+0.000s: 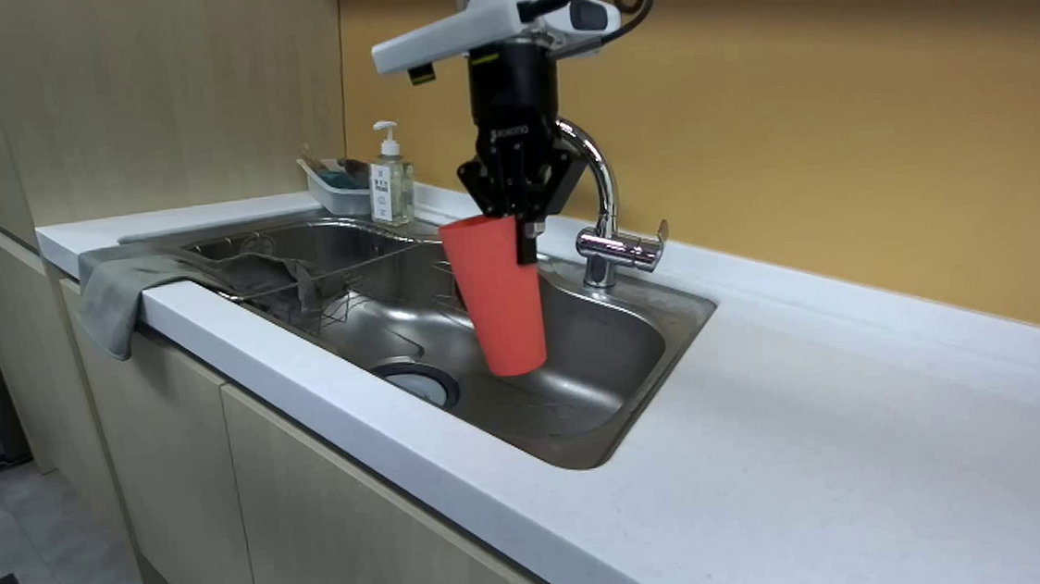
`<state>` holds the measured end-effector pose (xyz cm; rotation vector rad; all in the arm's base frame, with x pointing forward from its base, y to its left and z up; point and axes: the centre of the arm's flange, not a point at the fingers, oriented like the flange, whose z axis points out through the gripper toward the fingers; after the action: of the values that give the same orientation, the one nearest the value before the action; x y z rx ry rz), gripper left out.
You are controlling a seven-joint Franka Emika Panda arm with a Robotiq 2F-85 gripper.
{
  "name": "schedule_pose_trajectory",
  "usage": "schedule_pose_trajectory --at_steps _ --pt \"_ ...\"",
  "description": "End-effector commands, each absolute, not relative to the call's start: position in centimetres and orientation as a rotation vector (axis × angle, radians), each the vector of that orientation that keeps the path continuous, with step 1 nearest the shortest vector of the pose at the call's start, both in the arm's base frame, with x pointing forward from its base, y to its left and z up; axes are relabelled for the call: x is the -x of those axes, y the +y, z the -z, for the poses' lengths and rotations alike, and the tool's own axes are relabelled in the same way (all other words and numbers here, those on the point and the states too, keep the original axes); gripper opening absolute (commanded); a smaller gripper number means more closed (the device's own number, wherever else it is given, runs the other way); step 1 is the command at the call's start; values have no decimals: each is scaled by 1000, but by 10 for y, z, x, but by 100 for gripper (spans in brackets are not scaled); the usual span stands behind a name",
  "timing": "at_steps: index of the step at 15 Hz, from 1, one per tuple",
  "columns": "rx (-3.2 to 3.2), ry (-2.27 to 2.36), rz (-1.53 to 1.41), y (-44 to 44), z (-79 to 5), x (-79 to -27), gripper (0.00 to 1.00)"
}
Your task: Pick the orange cup from the sink and put it on the kitchen counter
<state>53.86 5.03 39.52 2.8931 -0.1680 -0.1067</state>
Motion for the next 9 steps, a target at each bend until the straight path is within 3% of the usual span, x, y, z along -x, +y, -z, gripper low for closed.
schedule_pose_trajectory --at_steps 1,9 --pt "-2939 -410 59 6 -423 -544 1" --pt "-2962 -550 78 -39 -417 -544 1"
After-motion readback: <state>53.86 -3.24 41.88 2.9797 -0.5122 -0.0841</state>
